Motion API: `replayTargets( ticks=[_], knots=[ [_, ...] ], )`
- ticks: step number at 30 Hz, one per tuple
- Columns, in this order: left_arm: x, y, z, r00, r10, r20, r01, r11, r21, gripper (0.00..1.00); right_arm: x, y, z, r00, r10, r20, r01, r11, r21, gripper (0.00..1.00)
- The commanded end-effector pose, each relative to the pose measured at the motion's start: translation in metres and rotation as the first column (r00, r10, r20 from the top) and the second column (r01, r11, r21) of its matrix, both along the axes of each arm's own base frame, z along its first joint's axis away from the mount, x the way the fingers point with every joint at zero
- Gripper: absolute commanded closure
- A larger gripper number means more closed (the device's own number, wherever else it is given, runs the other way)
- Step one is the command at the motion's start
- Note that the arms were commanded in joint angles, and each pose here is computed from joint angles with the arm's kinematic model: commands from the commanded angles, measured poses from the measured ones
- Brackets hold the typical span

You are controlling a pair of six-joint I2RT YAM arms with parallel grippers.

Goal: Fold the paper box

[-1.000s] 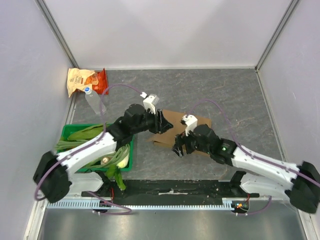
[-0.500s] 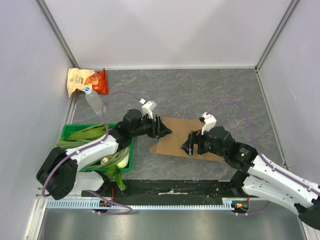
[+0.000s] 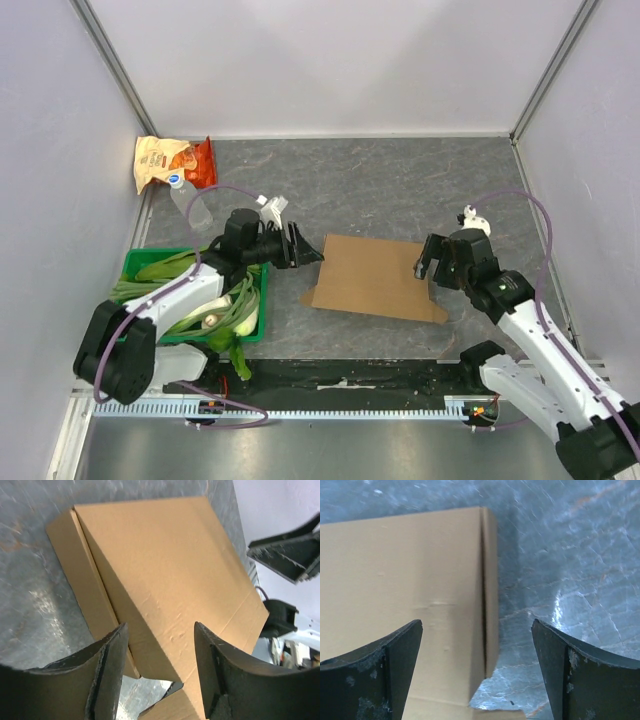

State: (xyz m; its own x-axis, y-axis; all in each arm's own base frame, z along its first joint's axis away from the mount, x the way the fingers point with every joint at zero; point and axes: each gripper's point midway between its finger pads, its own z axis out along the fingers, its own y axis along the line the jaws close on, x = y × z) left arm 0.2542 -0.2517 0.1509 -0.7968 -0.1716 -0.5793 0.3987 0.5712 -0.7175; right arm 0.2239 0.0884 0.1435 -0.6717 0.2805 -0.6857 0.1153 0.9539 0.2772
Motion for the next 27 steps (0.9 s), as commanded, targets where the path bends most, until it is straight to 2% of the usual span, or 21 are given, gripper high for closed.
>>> replayTargets(
  ticks=[1, 3, 7, 9, 11, 17, 19, 20, 21, 24, 27],
  knots=[
    [-0.019, -0.02, -0.002, 0.985, -0.159, -0.063, 0.151, 0.982, -0.115, 0.41, -0.006, 0.009, -0.021, 0.994, 0.08, -0.077, -0.074, 0.994, 0.076, 0.02],
    [-0.021, -0.019, -0.013, 0.985, -0.157, -0.077, 0.148, 0.982, -0.114, 0.43, -0.006, 0.007, -0.024, 0.995, 0.062, -0.081, -0.056, 0.996, 0.073, 0.02],
    [-0.025, -0.017, -0.037, 0.984, -0.13, -0.118, 0.119, 0.988, -0.094, 0.55, -0.011, 0.014, -0.048, 0.988, 0.071, -0.135, -0.056, 0.992, 0.109, 0.02],
    [-0.027, -0.013, -0.053, 0.985, -0.11, -0.132, 0.103, 0.993, -0.06, 0.59, -0.017, 0.028, -0.064, 0.982, 0.107, -0.157, -0.076, 0.979, 0.191, 0.02],
    [-0.033, -0.01, -0.067, 0.984, -0.101, -0.15, 0.096, 0.995, -0.04, 0.6, -0.018, 0.032, -0.072, 0.982, 0.106, -0.159, -0.07, 0.973, 0.219, 0.02],
    [-0.043, -0.012, -0.089, 0.979, -0.103, -0.176, 0.103, 0.995, -0.007, 0.68, -0.017, 0.03, -0.094, 0.977, 0.111, -0.182, -0.075, 0.978, 0.193, 0.02],
    [-0.045, -0.013, -0.079, 0.982, -0.116, -0.152, 0.113, 0.993, -0.025, 0.63, -0.016, 0.029, -0.094, 0.976, 0.113, -0.184, -0.078, 0.979, 0.186, 0.02],
    [-0.047, -0.011, -0.079, 0.981, -0.113, -0.157, 0.112, 0.994, -0.016, 0.57, -0.014, 0.03, -0.092, 0.978, 0.114, -0.173, -0.08, 0.978, 0.192, 0.02],
    [-0.041, -0.007, -0.074, 0.99, -0.085, -0.114, 0.086, 0.996, 0.006, 0.46, -0.014, 0.031, -0.09, 0.98, 0.119, -0.162, -0.086, 0.977, 0.197, 0.02],
    [-0.038, 0.002, -0.075, 0.995, -0.052, -0.081, 0.058, 0.996, 0.067, 0.38, -0.013, 0.034, -0.088, 0.978, 0.14, -0.153, -0.107, 0.973, 0.204, 0.02],
    [-0.032, 0.004, -0.074, 0.997, -0.03, -0.071, 0.036, 0.996, 0.086, 0.36, -0.012, 0.03, -0.092, 0.981, 0.121, -0.152, -0.092, 0.978, 0.186, 0.02]
  ],
)
